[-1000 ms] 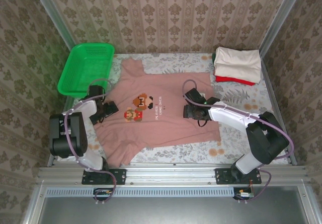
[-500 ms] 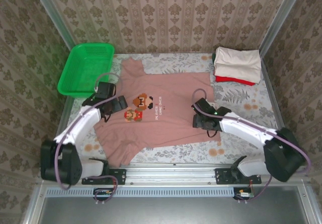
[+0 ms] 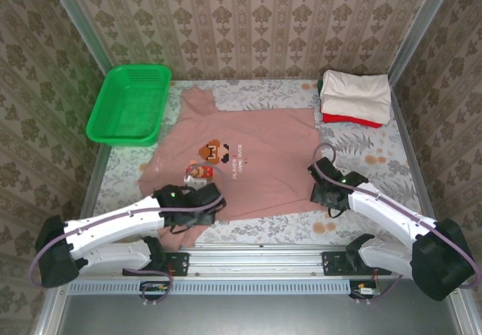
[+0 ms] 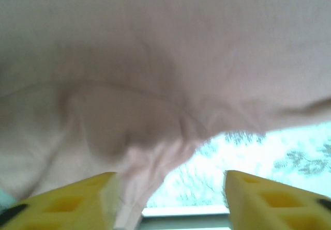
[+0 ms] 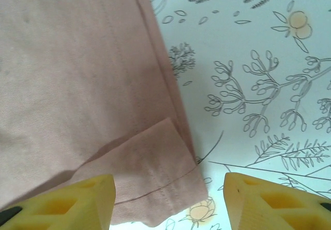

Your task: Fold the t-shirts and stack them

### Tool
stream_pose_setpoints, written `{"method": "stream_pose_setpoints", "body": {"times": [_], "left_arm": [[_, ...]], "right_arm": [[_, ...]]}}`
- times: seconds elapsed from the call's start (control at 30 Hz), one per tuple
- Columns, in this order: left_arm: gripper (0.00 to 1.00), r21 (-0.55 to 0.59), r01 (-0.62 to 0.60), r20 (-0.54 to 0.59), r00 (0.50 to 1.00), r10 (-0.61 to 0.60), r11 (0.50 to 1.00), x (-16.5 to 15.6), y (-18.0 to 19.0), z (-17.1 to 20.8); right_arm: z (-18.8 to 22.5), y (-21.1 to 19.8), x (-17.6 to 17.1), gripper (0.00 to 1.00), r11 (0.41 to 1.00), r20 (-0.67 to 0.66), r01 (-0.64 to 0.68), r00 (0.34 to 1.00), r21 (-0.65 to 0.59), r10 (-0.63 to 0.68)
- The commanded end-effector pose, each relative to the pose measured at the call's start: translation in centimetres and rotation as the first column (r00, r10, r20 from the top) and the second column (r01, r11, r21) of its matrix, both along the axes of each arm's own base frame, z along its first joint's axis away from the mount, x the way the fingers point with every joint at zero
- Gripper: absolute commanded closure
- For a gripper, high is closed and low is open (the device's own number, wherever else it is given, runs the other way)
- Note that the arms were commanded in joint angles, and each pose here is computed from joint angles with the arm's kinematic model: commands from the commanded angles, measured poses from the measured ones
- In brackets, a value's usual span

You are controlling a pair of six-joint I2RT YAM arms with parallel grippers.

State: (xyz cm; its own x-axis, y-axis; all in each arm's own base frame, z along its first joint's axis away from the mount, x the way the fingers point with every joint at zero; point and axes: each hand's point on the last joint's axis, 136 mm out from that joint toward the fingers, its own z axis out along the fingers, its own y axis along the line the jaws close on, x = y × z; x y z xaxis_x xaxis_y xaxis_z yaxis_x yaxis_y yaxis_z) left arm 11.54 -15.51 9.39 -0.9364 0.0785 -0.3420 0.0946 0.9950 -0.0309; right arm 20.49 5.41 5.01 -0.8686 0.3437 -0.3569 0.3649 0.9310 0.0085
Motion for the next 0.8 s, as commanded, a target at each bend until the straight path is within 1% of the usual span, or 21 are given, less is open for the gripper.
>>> {"method": "stream_pose_setpoints", "body": {"times": [0.0, 0.1, 0.17, 0.23, 0.3, 0.37, 0.63, 0.7, 0.77], "left_arm": [[0.57, 0.067, -0.166, -0.034, 0.985, 0.169, 0.984, -2.3, 2.5, -1.4], [0.68, 0.087, -0.205, -0.091, 0.973, 0.212, 0.975, -4.0, 3.4, -4.0], [0.69, 0.109, -0.22, -0.103, 0.968, 0.231, 0.969, -4.7, 4.0, -5.2], [0.67, 0.132, -0.236, -0.098, 0.963, 0.249, 0.963, -4.8, 4.7, -6.1], [0.63, 0.128, -0.238, -0.085, 0.965, 0.25, 0.963, -4.4, 4.7, -6.8], [0.59, 0.12, -0.23, -0.098, 0.965, 0.243, 0.966, -4.1, 4.3, -7.7], [0.56, 0.151, -0.179, -0.162, 0.966, 0.203, 0.972, -4.0, 3.0, -10.1], [0.62, 0.152, -0.17, -0.176, 0.965, 0.196, 0.974, -4.1, 2.8, -10.7], [0.72, 0.166, -0.159, -0.179, 0.966, 0.188, 0.973, -4.0, 2.9, -10.8]], "right_arm": [[-0.6, -0.8, -1.4, 0.41, 1.0, -0.039, 0.029, 0.999, -0.001, -0.029], [-0.3, -0.3, -1.1, 0.42, 1.0, -0.027, 0.014, 1.0, 0.02, -0.014], [-0.4, -0.1, -0.9, 0.42, 1.0, -0.028, 0.003, 1.0, 0.026, -0.002], [-0.5, 0.0, -0.8, 0.42, 1.0, -0.03, -0.003, 1.0, 0.026, 0.004], [-0.8, 0.1, -0.7, 0.42, 1.0, -0.031, -0.003, 0.999, 0.03, 0.004], [-1.2, 0.2, -0.7, 0.42, 0.999, -0.039, 0.001, 0.999, 0.032, 0.001], [-1.5, -0.5, -0.8, 0.37, 0.999, -0.045, 0.037, 0.998, -0.001, -0.037], [-2.1, -0.2, -1.1, 0.37, 0.999, -0.055, 0.043, 0.998, 0.02, -0.042], [-2.7, 0.3, -1.3, 0.38, 0.998, -0.062, 0.043, 0.997, 0.038, -0.041]]}}
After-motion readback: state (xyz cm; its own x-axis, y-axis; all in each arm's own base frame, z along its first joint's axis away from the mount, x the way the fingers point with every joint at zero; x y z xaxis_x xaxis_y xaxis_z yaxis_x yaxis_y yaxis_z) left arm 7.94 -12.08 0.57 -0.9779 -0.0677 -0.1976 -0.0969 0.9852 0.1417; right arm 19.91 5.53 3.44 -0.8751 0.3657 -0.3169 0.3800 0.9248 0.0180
